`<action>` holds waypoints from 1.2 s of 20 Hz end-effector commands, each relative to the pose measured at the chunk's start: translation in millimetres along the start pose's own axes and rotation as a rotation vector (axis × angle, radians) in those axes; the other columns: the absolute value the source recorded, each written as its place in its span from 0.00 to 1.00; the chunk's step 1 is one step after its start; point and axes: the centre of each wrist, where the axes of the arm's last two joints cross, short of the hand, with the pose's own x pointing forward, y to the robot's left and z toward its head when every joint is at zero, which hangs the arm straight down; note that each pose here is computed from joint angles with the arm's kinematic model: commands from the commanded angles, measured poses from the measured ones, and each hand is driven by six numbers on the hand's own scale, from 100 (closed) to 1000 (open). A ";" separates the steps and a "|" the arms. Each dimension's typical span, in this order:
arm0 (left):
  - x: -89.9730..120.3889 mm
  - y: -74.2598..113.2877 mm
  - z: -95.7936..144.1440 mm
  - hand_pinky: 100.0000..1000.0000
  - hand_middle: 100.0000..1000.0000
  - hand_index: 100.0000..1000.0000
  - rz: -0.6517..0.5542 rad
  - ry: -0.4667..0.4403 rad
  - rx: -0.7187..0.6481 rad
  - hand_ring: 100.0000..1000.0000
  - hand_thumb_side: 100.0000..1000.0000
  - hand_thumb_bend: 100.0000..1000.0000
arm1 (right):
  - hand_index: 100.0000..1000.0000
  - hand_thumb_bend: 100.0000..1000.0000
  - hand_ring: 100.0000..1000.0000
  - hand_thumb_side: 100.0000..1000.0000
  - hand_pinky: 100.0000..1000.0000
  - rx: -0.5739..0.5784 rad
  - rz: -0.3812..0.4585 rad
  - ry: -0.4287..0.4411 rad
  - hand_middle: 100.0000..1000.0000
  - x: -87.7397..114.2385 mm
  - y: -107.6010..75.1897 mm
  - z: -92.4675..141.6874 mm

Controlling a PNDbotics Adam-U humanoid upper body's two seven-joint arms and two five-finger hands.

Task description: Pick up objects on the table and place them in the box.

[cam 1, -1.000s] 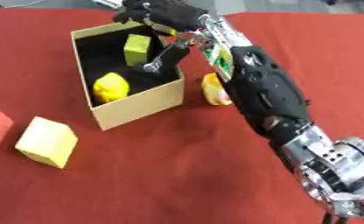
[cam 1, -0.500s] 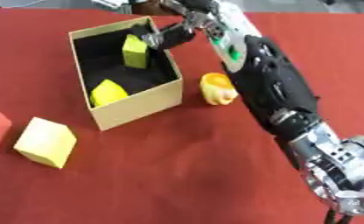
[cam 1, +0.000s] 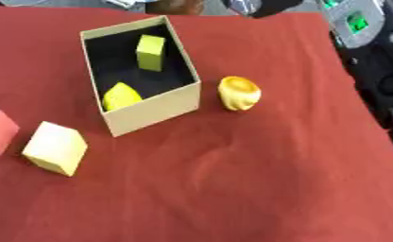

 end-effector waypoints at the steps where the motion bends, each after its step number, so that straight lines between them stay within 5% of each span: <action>1: 5.9 7.4 -4.6 0.61 0.67 0.79 -0.034 -0.026 -0.005 0.65 0.66 0.05 | 0.90 0.03 1.00 0.45 0.89 0.049 0.035 -0.002 0.70 1.8 -19.3 22.1; 10: 5.9 7.1 -4.7 0.61 0.68 0.79 -0.035 -0.024 -0.010 0.65 0.66 0.05 | 0.90 0.01 1.00 0.51 0.93 0.207 -0.039 -0.035 0.69 9.7 7.6 56.7; 24: 5.6 6.6 -3.9 0.61 0.68 0.79 -0.033 -0.016 -0.016 0.65 0.67 0.04 | 0.91 0.06 1.00 0.43 0.98 0.361 -0.226 -0.085 0.68 -0.2 14.4 68.1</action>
